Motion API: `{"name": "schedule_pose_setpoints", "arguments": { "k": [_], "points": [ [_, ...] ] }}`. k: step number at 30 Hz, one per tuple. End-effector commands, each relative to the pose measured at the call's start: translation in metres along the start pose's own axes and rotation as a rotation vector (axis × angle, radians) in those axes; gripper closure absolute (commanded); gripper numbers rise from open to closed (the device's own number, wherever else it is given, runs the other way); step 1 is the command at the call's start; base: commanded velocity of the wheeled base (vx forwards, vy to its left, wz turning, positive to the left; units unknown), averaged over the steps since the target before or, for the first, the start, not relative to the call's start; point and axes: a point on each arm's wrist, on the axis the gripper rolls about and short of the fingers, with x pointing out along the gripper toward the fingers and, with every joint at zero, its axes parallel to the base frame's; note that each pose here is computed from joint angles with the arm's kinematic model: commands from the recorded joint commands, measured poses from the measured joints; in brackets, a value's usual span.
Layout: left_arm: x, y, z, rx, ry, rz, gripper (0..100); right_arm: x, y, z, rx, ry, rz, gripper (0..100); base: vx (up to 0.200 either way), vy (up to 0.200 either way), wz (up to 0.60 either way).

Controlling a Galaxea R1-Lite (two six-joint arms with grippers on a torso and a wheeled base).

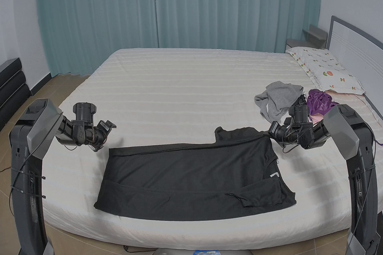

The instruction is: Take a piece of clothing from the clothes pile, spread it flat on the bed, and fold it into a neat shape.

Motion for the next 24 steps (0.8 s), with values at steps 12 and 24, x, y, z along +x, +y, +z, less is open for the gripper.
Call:
{"name": "schedule_pose_setpoints", "arguments": {
  "k": [12,24],
  "points": [
    [-0.022,-0.004,-0.007,0.068,0.077,-0.046,0,0.0,-0.001,-0.005,0.001,0.013,-0.01,100,0.0,0.0,0.0],
    [-0.015,-0.023,-0.048,0.094,0.155,-0.05,0,0.001,0.0,-0.008,-0.003,0.017,-0.011,100,0.0,0.0,0.0]
  ]
}}
